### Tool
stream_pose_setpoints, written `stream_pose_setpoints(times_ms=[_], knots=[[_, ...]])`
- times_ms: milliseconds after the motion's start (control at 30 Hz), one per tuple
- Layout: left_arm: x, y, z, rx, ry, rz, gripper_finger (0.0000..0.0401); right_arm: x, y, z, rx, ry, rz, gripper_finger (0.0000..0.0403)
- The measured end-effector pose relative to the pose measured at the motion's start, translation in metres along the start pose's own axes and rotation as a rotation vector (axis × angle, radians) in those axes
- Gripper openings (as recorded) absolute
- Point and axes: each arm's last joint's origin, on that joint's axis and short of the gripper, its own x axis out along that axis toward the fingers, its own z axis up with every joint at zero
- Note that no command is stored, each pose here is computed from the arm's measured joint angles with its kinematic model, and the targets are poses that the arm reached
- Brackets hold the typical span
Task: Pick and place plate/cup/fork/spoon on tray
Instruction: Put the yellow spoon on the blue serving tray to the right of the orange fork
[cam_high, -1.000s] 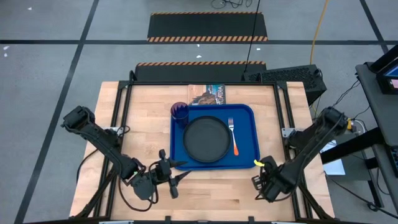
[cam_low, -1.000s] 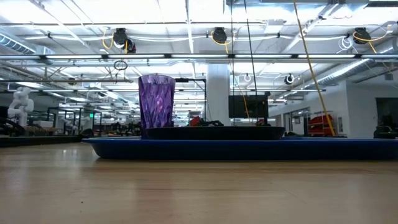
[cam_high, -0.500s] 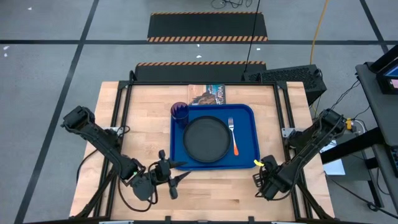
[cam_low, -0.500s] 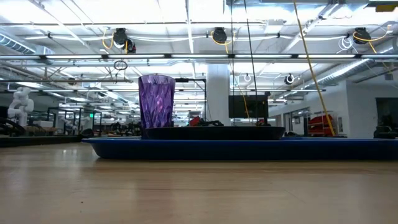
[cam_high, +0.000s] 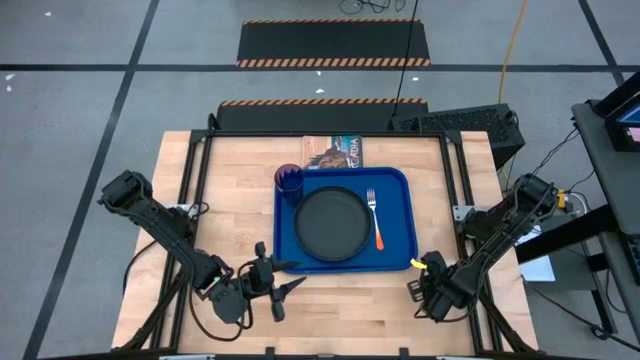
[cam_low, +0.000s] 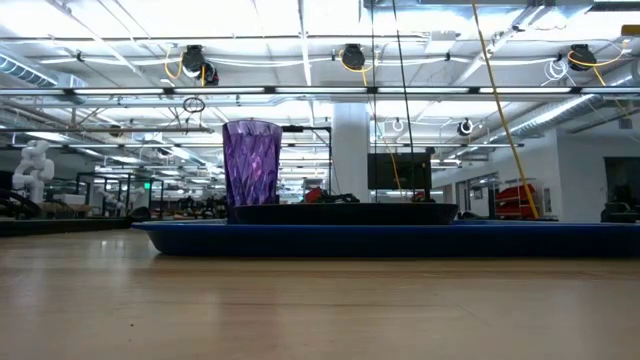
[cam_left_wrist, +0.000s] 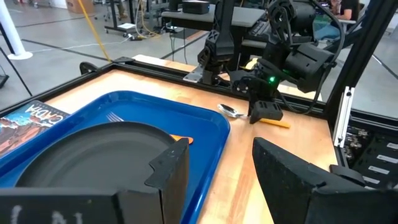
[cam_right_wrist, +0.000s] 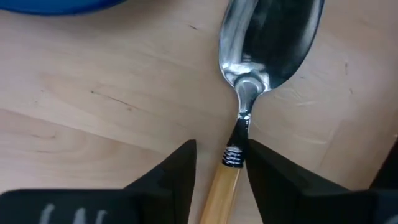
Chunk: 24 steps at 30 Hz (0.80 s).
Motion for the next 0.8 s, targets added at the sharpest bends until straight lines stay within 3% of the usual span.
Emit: stream_pose_setpoints(times_ms=[433,800], knots=[[-0.0033,-0.0024,-0.0012,-0.012,0.007,-0.021,0.0182,0.0006,0.0000,0.0000,0.016,0.002,-0.002,0.0033],[-0.0030,-0.0028,-0.0023,-0.008,0.009,-0.021,0.0182,-0.0092,0.0067,-0.0051,0.019,0.027,0.013,0.0032]])
